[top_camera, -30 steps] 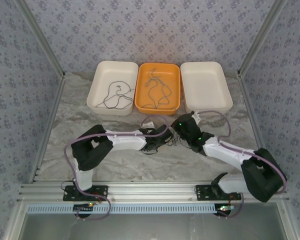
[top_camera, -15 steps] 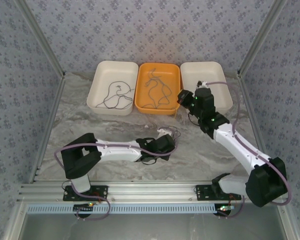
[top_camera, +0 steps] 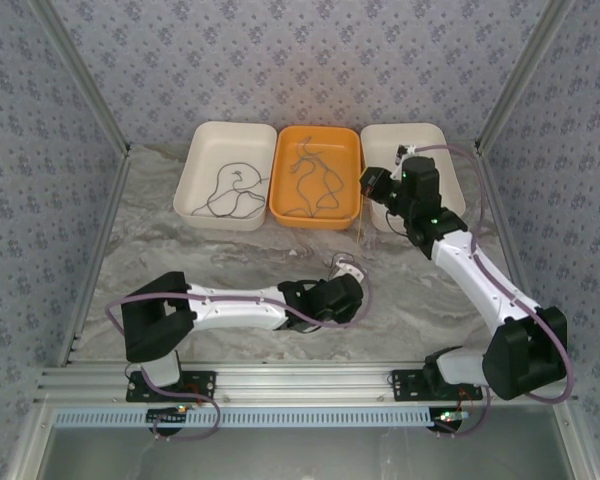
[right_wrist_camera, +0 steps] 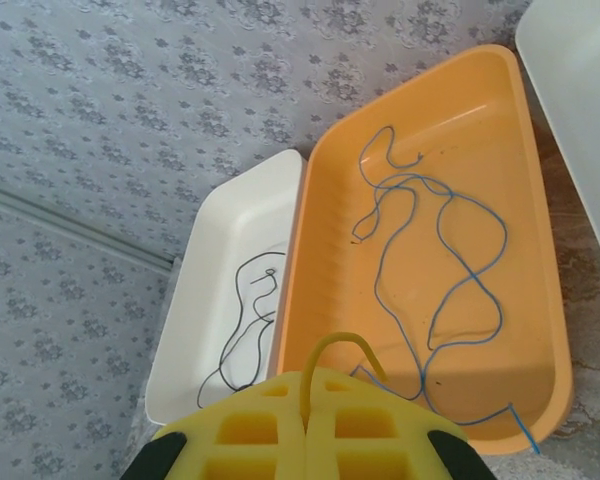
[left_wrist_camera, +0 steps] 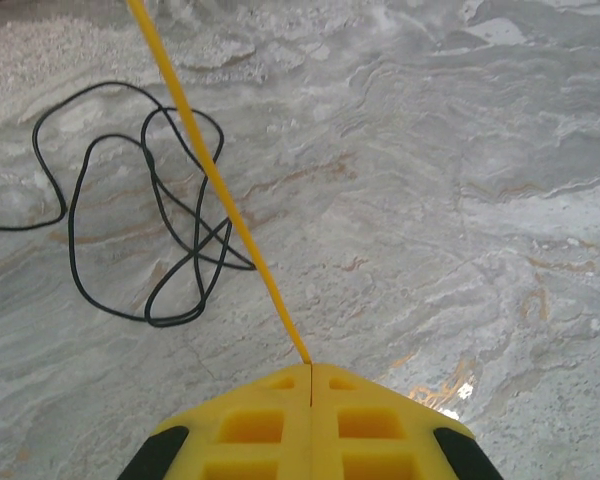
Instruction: Untangle the cables
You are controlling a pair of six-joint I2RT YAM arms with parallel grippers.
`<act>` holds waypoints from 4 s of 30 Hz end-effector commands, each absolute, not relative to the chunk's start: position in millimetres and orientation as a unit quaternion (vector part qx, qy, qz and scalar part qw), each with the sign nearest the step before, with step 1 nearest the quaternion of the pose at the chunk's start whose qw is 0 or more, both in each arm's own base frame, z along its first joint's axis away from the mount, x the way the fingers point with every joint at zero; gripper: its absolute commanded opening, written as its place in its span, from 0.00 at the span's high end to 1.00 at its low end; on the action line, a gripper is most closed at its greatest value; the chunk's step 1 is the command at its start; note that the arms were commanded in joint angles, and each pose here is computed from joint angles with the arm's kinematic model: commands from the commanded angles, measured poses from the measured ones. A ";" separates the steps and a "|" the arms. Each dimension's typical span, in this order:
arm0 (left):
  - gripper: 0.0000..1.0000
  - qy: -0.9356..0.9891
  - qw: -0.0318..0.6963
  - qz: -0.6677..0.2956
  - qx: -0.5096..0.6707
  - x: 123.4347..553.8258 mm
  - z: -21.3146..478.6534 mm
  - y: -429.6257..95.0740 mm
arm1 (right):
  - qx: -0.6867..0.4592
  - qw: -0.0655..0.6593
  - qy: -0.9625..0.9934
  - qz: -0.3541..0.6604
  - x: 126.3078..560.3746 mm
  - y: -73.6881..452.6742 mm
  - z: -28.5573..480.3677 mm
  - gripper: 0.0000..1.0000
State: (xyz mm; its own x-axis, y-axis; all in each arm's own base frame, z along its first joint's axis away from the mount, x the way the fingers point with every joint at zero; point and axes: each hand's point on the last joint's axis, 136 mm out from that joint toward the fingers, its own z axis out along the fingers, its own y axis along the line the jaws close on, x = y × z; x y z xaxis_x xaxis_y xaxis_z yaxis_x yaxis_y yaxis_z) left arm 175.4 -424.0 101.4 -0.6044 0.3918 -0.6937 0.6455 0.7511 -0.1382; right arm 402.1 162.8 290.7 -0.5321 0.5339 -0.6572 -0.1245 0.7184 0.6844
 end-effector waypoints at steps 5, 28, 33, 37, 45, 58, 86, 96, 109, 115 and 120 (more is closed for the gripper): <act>0.97 0.859 0.342 -0.219 0.311 165.6 149.9 -435.5 | 0.076 0.544 0.766 0.334 393.1 149.5 364.6 1.00; 0.26 0.839 0.463 -0.284 0.028 187.5 270.5 -237.0 | 0.130 0.593 0.774 0.180 455.8 16.3 409.5 1.00; 0.25 0.835 0.474 -0.277 -0.035 180.9 271.9 -176.5 | 0.177 0.539 0.803 0.182 501.0 3.2 347.7 1.00; 0.25 0.826 0.481 -0.288 -0.058 172.4 276.0 -146.8 | 0.201 0.509 0.820 0.169 528.5 -3.1 308.3 1.00; 0.25 0.832 0.476 -0.277 -0.069 164.8 269.6 -122.6 | 0.235 0.396 0.871 0.173 591.5 -2.5 208.3 0.90; 0.25 0.847 0.450 -0.270 -0.085 162.3 257.8 -123.0 | 0.225 0.382 0.880 0.172 610.6 9.5 204.2 0.40; 0.26 0.902 0.309 -0.268 -0.137 159.9 170.4 -167.4 | -0.028 0.413 0.880 0.234 272.5 270.3 237.5 0.53; 0.27 0.911 0.249 -0.294 -0.146 174.7 135.0 -198.2 | -0.003 0.352 0.918 0.180 251.8 219.6 176.0 0.47; 0.29 0.904 0.181 -0.352 -0.163 224.1 103.8 -243.8 | -0.085 0.287 0.951 0.081 283.6 232.1 102.4 0.55; 0.29 0.899 0.188 -0.363 -0.156 228.2 107.9 -245.7 | -0.119 0.267 0.956 0.012 287.0 241.9 71.8 0.54; 0.29 0.896 0.188 -0.368 -0.163 223.0 101.3 -240.5 | -0.132 0.266 0.955 -0.022 304.7 247.4 58.5 0.54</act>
